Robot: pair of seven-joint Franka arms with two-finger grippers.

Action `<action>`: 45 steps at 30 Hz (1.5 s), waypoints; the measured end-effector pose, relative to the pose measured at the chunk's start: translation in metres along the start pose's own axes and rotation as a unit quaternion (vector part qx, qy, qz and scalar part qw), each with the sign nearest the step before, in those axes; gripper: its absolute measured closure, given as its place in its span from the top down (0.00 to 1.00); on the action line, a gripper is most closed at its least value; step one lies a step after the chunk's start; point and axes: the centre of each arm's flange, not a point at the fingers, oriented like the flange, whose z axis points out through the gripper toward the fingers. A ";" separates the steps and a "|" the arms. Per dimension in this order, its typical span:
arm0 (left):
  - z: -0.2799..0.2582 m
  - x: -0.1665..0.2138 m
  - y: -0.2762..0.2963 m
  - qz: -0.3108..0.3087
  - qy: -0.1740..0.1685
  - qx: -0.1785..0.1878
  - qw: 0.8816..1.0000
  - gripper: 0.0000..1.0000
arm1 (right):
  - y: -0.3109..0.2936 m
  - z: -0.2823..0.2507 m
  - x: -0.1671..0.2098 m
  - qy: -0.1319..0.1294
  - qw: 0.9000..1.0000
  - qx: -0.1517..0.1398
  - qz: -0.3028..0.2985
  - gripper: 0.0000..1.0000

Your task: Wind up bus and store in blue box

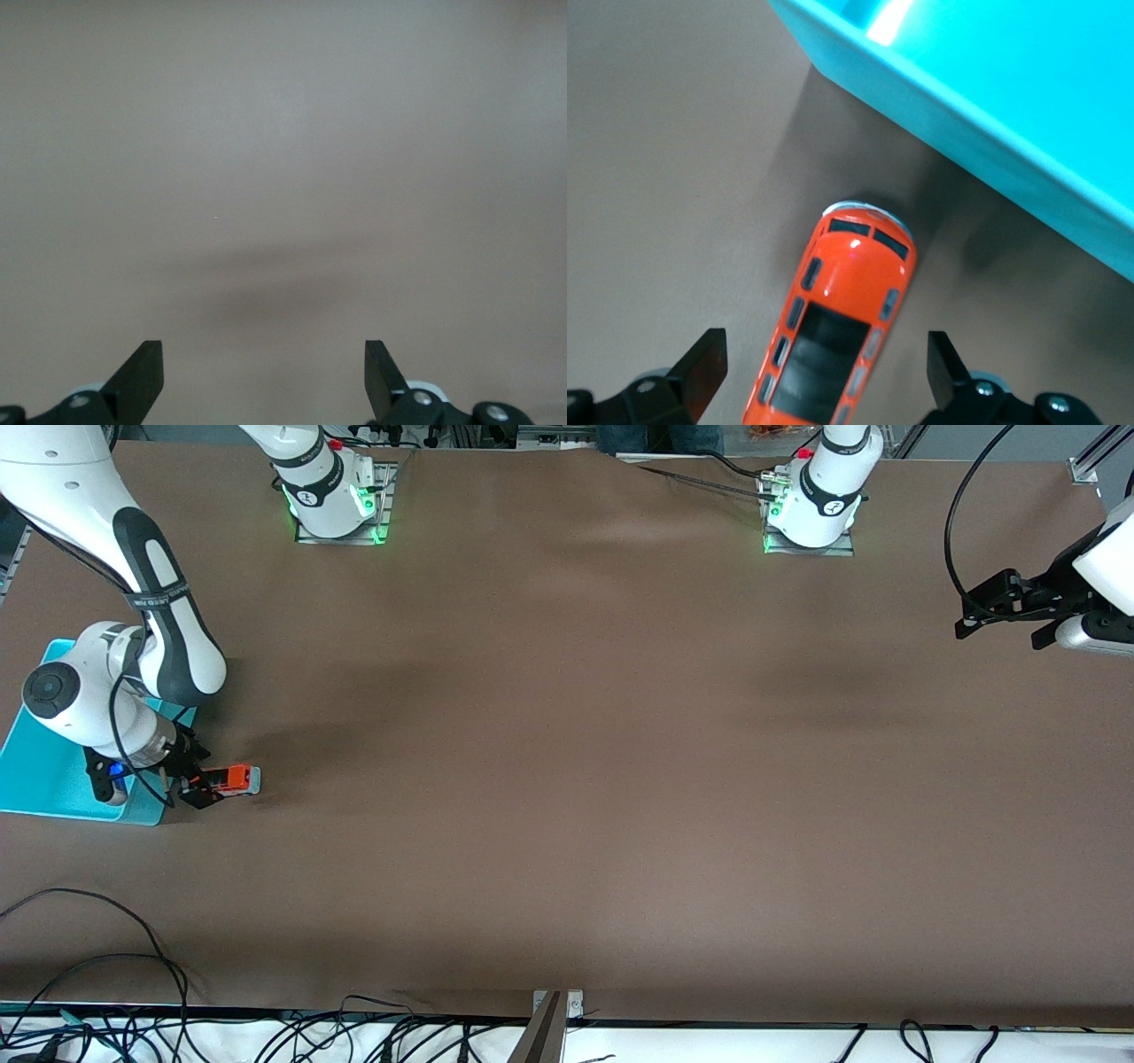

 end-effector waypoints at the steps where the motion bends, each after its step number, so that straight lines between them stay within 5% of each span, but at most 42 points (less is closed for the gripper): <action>1: 0.000 0.000 0.000 0.000 0.000 0.000 1.000 1.00 | 0.000 0.004 0.000 0.001 1.000 0.001 0.000 1.00; 20: -0.020 -0.001 -0.008 -0.007 0.020 0.002 1.000 1.00 | 0.003 0.029 -0.004 0.000 1.000 -0.001 0.001 0.99; 23: -0.022 -0.001 -0.008 -0.007 0.023 0.002 1.000 1.00 | 0.003 0.034 -0.004 0.001 1.000 -0.001 0.001 0.91; 30: -0.022 -0.001 -0.013 -0.012 0.023 0.002 1.000 1.00 | 0.001 0.032 -0.003 0.004 1.000 0.004 0.001 0.56; 45: -0.023 -0.003 -0.025 -0.023 0.023 0.002 0.999 1.00 | -0.021 -0.071 -0.007 -0.004 1.000 0.009 -0.029 0.55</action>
